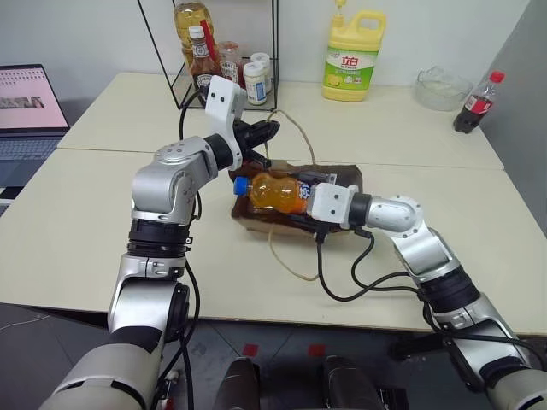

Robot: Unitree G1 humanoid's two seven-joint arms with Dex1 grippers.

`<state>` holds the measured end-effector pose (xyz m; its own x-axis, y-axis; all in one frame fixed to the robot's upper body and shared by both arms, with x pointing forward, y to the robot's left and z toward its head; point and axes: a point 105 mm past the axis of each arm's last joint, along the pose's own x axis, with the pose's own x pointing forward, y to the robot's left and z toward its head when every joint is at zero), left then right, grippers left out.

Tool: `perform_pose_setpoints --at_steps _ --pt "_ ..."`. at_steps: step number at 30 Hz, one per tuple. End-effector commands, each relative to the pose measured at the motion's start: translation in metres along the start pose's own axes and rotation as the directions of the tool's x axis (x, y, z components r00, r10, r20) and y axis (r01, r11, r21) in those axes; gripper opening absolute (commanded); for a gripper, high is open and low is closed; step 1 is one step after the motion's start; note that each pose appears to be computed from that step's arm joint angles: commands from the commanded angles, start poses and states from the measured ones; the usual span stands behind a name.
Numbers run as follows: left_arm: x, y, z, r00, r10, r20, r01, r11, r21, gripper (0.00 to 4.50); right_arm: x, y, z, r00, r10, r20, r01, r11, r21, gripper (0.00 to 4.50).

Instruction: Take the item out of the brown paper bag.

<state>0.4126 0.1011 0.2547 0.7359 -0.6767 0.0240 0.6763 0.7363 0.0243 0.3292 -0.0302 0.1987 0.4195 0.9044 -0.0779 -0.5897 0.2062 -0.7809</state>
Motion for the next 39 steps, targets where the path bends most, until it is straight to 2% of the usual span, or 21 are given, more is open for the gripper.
perform_pose_setpoints --at_steps 1,6,9,12,15,17,19,22,24,26,28,31,34,36,39 --pt "-0.002 0.009 0.008 0.999 0.042 0.022 -0.042 0.999 0.002 0.00 -0.016 -0.016 0.038 0.989 -0.038 0.143 0.050 0.996 -0.079 3.23" --pt "-0.002 0.017 0.003 0.997 0.070 0.009 -0.070 0.997 -0.011 0.00 -0.029 -0.018 0.055 0.980 -0.025 0.195 0.041 0.996 -0.078 3.23" --pt "-0.002 0.018 0.001 0.997 0.071 0.005 -0.071 0.997 -0.008 0.00 -0.036 -0.030 0.067 0.968 -0.083 0.236 0.100 0.993 -0.060 3.23" --pt "-0.001 0.016 -0.001 0.998 0.060 -0.003 -0.060 0.998 0.013 0.00 -0.045 -0.058 0.079 0.934 -0.231 0.272 0.238 0.971 0.009 3.23" --pt "-0.001 0.014 -0.003 0.999 0.054 -0.005 -0.053 0.998 0.019 0.00 -0.056 -0.093 0.075 0.883 -0.414 0.222 0.384 0.908 0.165 3.23" --pt "-0.001 0.013 -0.003 0.999 0.049 -0.005 -0.048 0.999 0.024 0.00 -0.068 -0.118 0.064 0.823 -0.549 0.149 0.500 0.823 0.271 3.23" --pt "0.000 0.012 -0.003 0.999 0.045 -0.005 -0.045 0.999 0.026 0.00 -0.088 -0.146 0.041 0.721 -0.693 0.016 0.637 0.670 0.382 3.23" --pt "0.002 0.011 -0.004 0.999 0.041 -0.006 -0.041 0.999 0.032 0.00 -0.114 -0.164 0.009 0.597 -0.789 -0.147 0.753 0.487 0.442 3.23" --pt "0.002 0.010 -0.004 0.999 0.039 -0.005 -0.039 0.999 0.033 0.00 -0.126 -0.164 -0.015 0.553 -0.786 -0.276 0.810 0.428 0.401 3.23" --pt "0.002 0.010 -0.004 0.999 0.037 -0.005 -0.037 0.999 0.035 0.00 -0.137 -0.153 -0.044 0.543 -0.732 -0.412 0.837 0.433 0.334 3.23" --pt "0.002 0.010 -0.004 0.999 0.037 -0.006 -0.036 0.999 0.039 0.00 -0.145 -0.143 -0.059 0.535 -0.693 -0.483 0.845 0.447 0.295 3.23" --pt "0.000 0.010 -0.005 0.999 0.039 -0.010 -0.038 0.998 0.043 0.00 -0.169 -0.105 -0.099 0.519 -0.539 -0.664 0.832 0.497 0.247 3.23" --pt "-0.001 0.009 -0.006 0.999 0.038 -0.013 -0.038 0.998 0.043 0.00 -0.182 -0.076 -0.116 0.536 -0.417 -0.734 0.783 0.570 0.247 3.23" --pt "-0.001 0.009 -0.006 0.999 0.038 -0.014 -0.038 0.998 0.042 0.00 -0.185 -0.050 -0.123 0.575 -0.286 -0.767 0.692 0.669 0.270 3.23" --pt "-0.001 0.010 -0.005 0.999 0.041 -0.014 -0.041 0.998 0.041 0.00 -0.193 -0.034 -0.131 0.571 -0.195 -0.798 0.631 0.725 0.275 3.23"
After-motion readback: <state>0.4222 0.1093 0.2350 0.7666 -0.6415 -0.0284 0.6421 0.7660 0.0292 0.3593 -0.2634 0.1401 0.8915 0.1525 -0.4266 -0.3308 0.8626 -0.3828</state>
